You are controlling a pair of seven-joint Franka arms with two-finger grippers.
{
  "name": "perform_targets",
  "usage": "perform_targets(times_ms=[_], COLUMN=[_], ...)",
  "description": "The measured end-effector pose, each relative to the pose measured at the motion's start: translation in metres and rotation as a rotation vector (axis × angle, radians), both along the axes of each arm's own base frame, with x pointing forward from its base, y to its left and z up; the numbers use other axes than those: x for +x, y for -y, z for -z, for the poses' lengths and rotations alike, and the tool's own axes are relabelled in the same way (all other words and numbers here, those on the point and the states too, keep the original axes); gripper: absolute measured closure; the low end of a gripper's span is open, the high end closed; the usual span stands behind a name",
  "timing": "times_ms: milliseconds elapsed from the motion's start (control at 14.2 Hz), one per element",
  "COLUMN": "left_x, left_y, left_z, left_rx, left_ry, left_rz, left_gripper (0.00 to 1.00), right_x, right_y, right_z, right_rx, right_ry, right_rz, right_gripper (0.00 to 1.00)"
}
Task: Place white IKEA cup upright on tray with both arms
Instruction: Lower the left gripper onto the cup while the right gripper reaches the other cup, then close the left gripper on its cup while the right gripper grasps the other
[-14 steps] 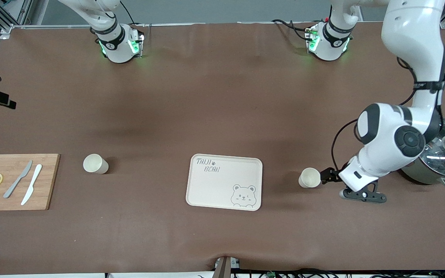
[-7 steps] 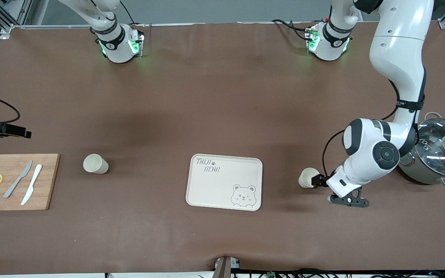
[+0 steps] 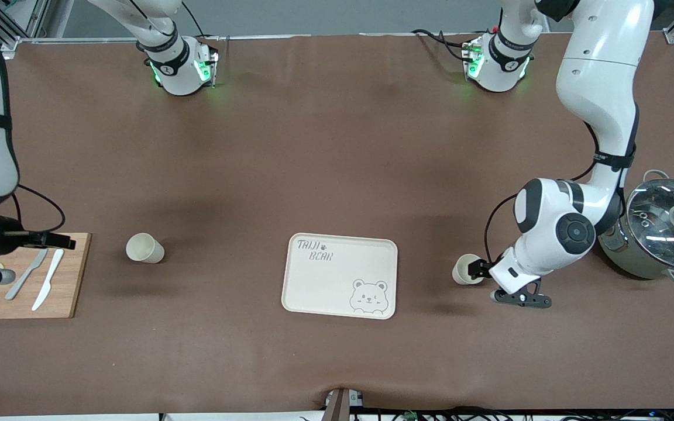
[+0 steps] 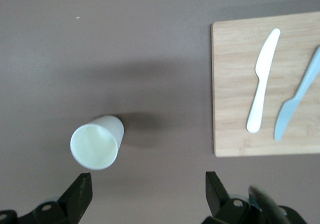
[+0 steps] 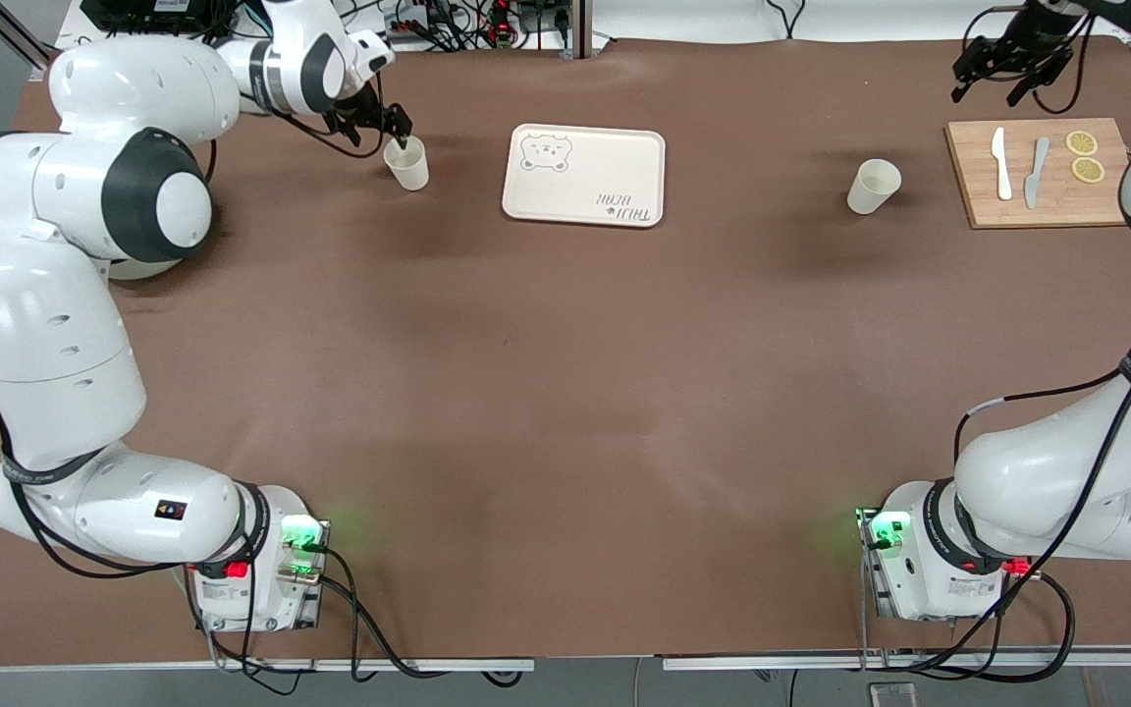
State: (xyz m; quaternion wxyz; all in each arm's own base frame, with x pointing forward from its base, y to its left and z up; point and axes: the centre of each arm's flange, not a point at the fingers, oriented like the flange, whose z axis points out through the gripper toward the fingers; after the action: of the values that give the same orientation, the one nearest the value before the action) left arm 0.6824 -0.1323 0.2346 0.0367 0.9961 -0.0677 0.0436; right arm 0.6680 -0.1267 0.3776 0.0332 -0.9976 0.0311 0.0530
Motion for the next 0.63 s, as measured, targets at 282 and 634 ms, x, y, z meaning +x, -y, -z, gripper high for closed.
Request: perform_targets(times_ms=[282, 634], left_x=[-0.010, -0.010], left_y=[-0.001, 0.002], left_z=[0.015, 0.009], left_rx=[0.001, -0.002], left_ry=[0.007, 0.015], left_rz=[-0.002, 0.003], left_gripper=[0.00, 0.00], right_x=[0.007, 0.000], right_y=[-0.018, -0.032], right_z=[0.029, 0.068], right_rx=[0.004, 0.002], right_ry=[-0.024, -0.016], right_rz=[0.000, -0.008], right_gripper=[0.00, 0.00])
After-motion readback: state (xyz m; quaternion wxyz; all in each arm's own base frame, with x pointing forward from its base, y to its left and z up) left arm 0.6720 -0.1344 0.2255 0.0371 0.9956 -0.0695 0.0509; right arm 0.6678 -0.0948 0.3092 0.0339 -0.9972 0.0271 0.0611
